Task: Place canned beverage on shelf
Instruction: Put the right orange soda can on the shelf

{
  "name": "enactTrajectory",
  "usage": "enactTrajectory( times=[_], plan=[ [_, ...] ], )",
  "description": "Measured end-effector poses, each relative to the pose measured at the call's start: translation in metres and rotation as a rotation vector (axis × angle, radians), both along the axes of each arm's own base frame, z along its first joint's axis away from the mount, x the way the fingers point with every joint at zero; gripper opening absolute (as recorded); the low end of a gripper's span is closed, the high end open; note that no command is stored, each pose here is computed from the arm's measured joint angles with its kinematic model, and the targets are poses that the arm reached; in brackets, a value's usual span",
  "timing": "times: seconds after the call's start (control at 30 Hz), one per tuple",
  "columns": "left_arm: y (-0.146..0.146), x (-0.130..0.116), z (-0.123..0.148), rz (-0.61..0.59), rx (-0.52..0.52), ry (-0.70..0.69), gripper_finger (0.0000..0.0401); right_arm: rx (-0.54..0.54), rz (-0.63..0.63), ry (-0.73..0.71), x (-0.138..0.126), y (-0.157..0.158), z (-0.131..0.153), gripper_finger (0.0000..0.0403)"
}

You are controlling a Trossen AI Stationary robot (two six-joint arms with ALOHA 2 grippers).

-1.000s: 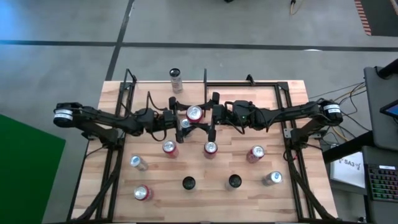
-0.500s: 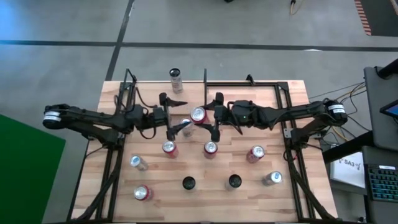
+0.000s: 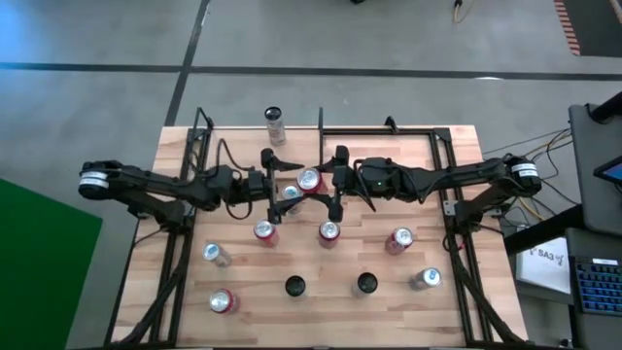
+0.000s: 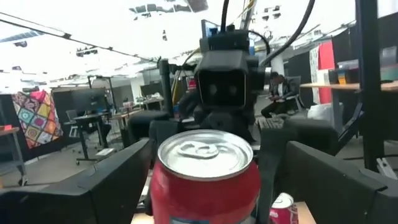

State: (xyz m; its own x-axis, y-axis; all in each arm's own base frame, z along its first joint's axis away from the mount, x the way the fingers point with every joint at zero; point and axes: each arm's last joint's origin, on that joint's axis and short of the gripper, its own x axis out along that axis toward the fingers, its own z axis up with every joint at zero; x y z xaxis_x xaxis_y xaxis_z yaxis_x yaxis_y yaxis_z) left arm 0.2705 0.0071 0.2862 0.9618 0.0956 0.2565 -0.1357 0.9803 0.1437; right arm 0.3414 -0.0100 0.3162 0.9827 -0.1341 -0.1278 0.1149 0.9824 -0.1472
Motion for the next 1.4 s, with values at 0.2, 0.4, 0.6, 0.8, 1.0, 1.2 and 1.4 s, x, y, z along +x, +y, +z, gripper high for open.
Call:
enactTrajectory(
  times=[0.2,0.4,0.6,0.8,1.0,1.2,1.4],
  plan=[
    [0.003,0.015,-0.003,0.025,-0.001,0.027,0.0350,0.003,0.000,0.002,0.000,0.000,0.000,0.0278],
    [0.004,0.015,-0.004,0.030,-0.004,0.033,0.0321,-0.005,0.001,0.004,0.000,0.000,0.000,0.0278],
    [0.004,0.015,-0.005,0.029,-0.015,0.042,0.0291,-0.004,0.000,0.008,0.000,0.000,-0.001,0.0278],
    [0.004,0.015,-0.005,0.028,-0.023,0.049,0.0296,0.003,-0.001,0.013,0.000,0.000,-0.002,0.0278],
    [0.004,0.015,-0.006,0.029,-0.021,0.055,0.0291,0.000,0.000,0.024,0.001,0.000,-0.004,0.0278],
    [0.004,0.015,-0.006,0.027,-0.025,0.057,0.0289,0.002,-0.001,0.028,0.002,0.000,-0.005,0.0278],
    [0.004,0.015,-0.005,0.025,-0.033,0.044,0.0288,0.011,-0.002,0.020,0.003,0.000,-0.004,0.0336]
  ],
)
